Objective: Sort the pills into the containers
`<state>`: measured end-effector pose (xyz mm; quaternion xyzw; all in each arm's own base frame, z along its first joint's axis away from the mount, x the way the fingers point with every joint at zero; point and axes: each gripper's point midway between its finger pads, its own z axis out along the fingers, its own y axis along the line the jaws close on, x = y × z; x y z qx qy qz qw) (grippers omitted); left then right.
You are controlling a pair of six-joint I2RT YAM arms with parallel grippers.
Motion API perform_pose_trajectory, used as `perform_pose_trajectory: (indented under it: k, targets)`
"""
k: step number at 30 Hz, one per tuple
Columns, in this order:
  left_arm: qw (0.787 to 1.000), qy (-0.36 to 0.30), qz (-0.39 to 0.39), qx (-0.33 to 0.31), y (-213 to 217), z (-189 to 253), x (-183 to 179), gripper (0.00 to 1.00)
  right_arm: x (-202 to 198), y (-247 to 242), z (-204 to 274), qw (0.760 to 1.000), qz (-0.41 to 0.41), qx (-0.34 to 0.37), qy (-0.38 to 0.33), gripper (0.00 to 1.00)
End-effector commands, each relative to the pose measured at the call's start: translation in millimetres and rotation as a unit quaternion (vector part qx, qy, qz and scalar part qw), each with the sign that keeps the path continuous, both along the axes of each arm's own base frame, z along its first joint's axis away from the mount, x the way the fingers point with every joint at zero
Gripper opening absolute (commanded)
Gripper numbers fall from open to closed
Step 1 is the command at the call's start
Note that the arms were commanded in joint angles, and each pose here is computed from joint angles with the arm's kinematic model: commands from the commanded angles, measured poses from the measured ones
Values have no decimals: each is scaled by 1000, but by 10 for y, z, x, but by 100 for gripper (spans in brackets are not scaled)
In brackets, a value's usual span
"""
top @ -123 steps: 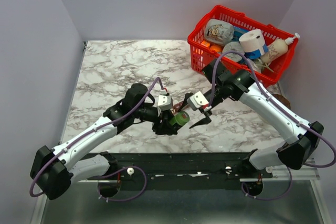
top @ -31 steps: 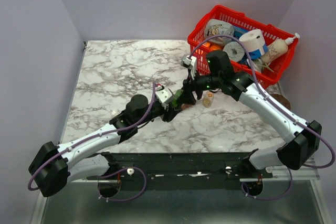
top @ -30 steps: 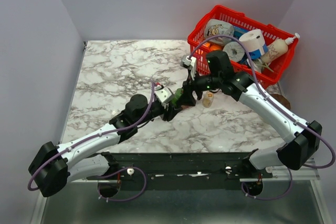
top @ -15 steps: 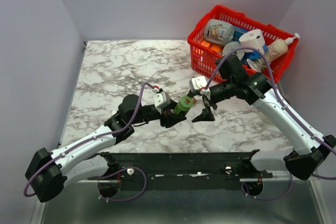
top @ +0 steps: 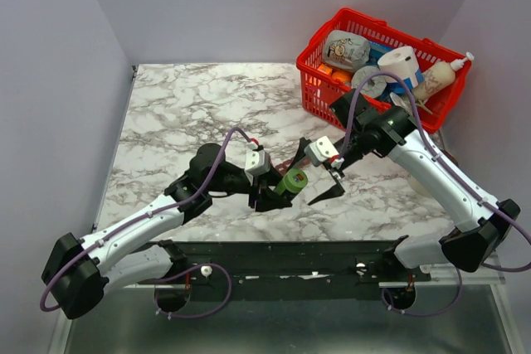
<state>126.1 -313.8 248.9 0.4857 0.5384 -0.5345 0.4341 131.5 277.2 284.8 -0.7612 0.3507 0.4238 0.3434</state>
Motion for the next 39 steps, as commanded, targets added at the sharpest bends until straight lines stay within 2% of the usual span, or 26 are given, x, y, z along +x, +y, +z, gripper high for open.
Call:
perform_pose_trajectory:
  k: [1,9,12,13,15,16,17,19,20,21,22,23,24,26,27,28,30,32,33,34,36,37,38,39]
  targets:
    - [999,-4,-40,-11,-25,152,-67,0,-117,59,171,999,27,31,9,95]
    - [999,8,-45,5,-42,96,-23,0,-49,102,133,1000,-3,10,27,75]
    - [999,8,-42,7,-42,94,-6,0,-44,117,75,999,-10,-3,39,63]
    - [999,7,-36,9,-44,87,15,0,-38,133,70,999,-11,-4,38,55]
    - [1000,0,-18,13,-40,79,74,0,-29,137,16,998,-28,-21,58,47]
    - [1000,-9,21,16,-40,89,204,0,20,181,30,998,-38,-16,55,39]
    - [999,-16,40,19,-34,96,249,0,26,188,15,993,-62,-32,91,36]
    - [995,-44,86,10,-17,194,338,0,153,246,-52,989,-101,-41,101,30]
    - [988,-60,144,8,18,215,512,0,172,248,-80,979,-136,-60,143,29]
    - [981,-72,180,-1,47,286,565,0,251,255,-139,972,-167,-73,151,27]
    - [973,-77,217,-5,88,313,657,0,343,294,-213,965,-195,-76,160,19]
    - [951,-84,296,-16,214,330,887,0,373,309,-246,944,-240,-92,208,18]
    - [940,-85,329,-30,278,382,951,0,577,265,-382,919,-318,-108,207,17]
    - [921,-76,376,-60,344,405,1050,0,763,280,-558,877,-402,-100,245,15]
    - [909,-70,407,-60,388,381,1142,0,807,262,-566,868,-421,-93,245,15]
    - [907,-68,411,-59,371,359,1162,0,872,264,-595,860,-439,-87,246,15]
    - [911,-71,403,-50,291,316,1189,0,814,303,-656,856,-430,-98,270,15]
    - [919,-79,383,-50,225,314,1153,0,765,362,-528,874,-397,-87,267,28]
    - [925,-81,369,-45,191,280,1118,0,748,388,-428,888,-376,-76,254,36]
    - [932,-85,350,-40,151,259,1061,0,686,380,-383,897,-354,-81,252,57]
    - [944,-91,318,-21,125,157,959,0,679,386,-141,928,-307,-56,202,81]
    - [954,-92,285,-18,83,123,854,0,620,331,-143,933,-294,-69,195,95]
    - [960,-88,266,-8,83,30,787,0,615,316,-93,950,-267,-60,151,100]
    - [964,-90,250,-8,101,26,738,0,595,291,-63,957,-250,-57,132,100]
